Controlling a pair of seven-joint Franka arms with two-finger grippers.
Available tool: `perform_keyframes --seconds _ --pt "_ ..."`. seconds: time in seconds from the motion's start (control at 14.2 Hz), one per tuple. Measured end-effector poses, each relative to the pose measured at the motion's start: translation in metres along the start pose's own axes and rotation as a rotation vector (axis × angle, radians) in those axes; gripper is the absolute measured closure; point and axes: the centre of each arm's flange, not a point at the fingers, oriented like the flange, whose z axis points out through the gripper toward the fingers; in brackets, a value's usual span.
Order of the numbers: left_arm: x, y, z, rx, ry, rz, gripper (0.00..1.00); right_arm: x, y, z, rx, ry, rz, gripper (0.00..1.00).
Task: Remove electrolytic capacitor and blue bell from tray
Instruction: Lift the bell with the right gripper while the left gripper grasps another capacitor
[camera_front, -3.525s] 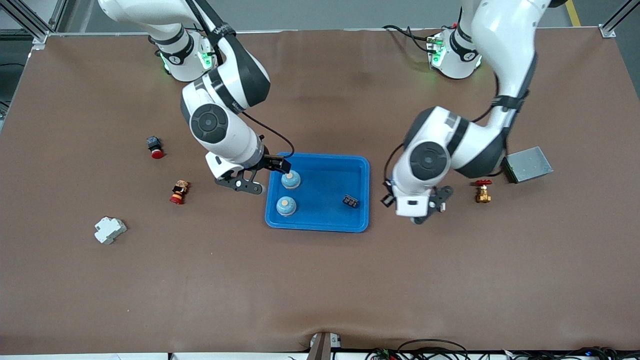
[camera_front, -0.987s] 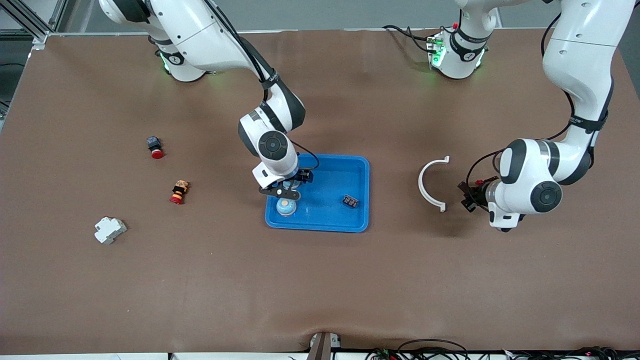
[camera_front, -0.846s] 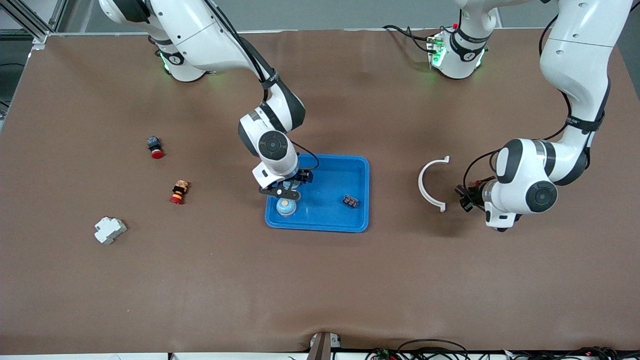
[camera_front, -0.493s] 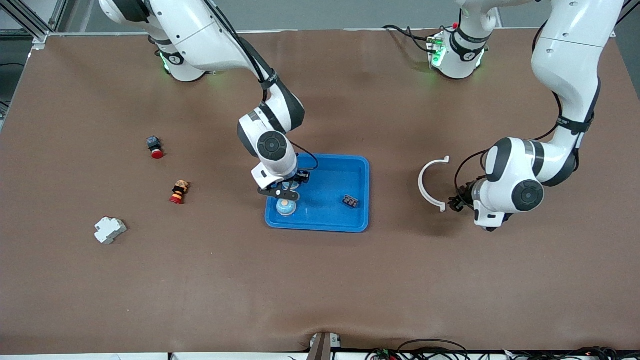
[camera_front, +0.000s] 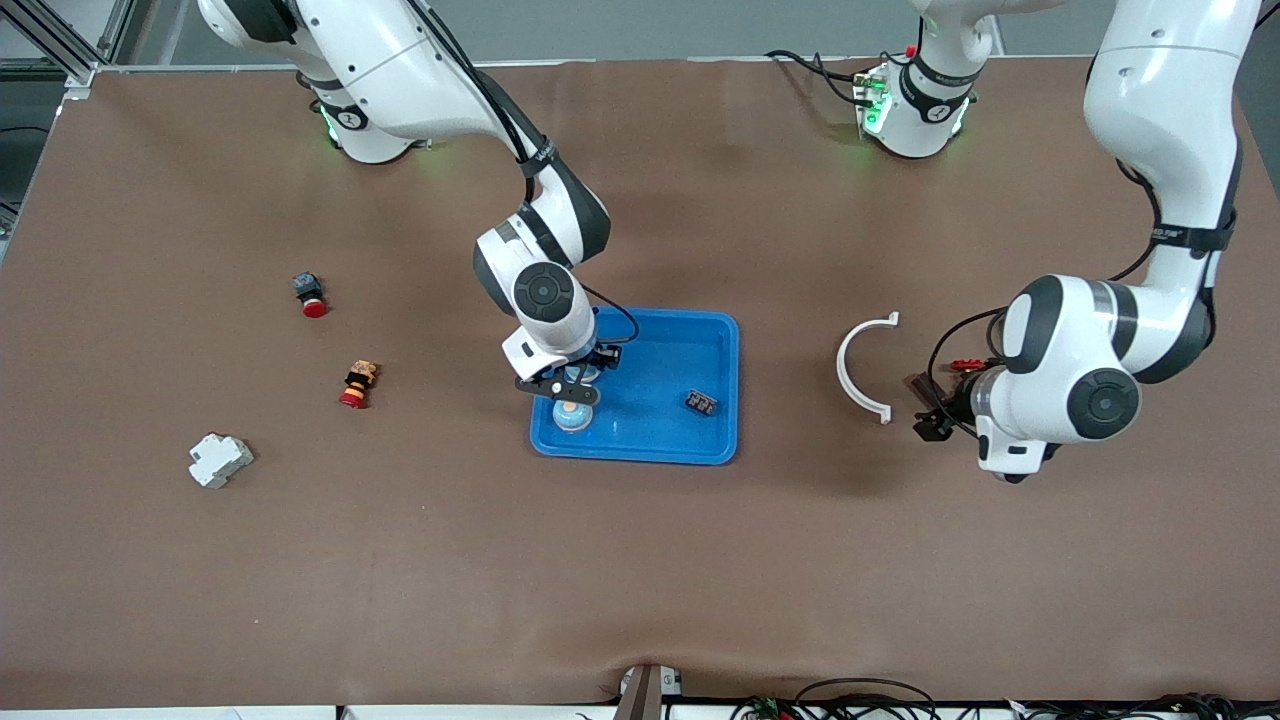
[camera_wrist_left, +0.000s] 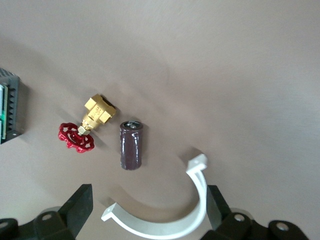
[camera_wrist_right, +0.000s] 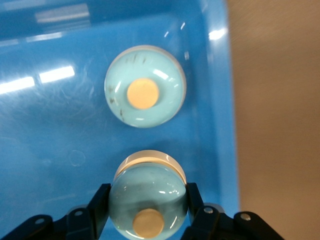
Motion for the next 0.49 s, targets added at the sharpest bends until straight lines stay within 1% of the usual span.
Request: perform_keyframes --seconds 0.14,0.21,0.35,0.49 --pt "-0.014 0.017 -0.027 -0.024 0.033 0.033 0.00 0.022 0.027 -0.048 -0.011 -0.025 -0.002 0.34" --pt "-0.025 0.029 -0.036 -0.030 0.045 0.056 0.00 0.037 0.050 -0.074 -0.013 -0.040 -0.032 0.34" --pt "-0.053 0.054 -0.046 -0.040 0.066 0.105 0.00 0.072 0.113 -0.119 -0.004 -0.066 -0.136 0.34" --pt "-0.087 0.079 -0.045 -0.039 0.073 0.134 0.00 0.110 0.187 -0.146 0.016 -0.083 -0.241 0.34"
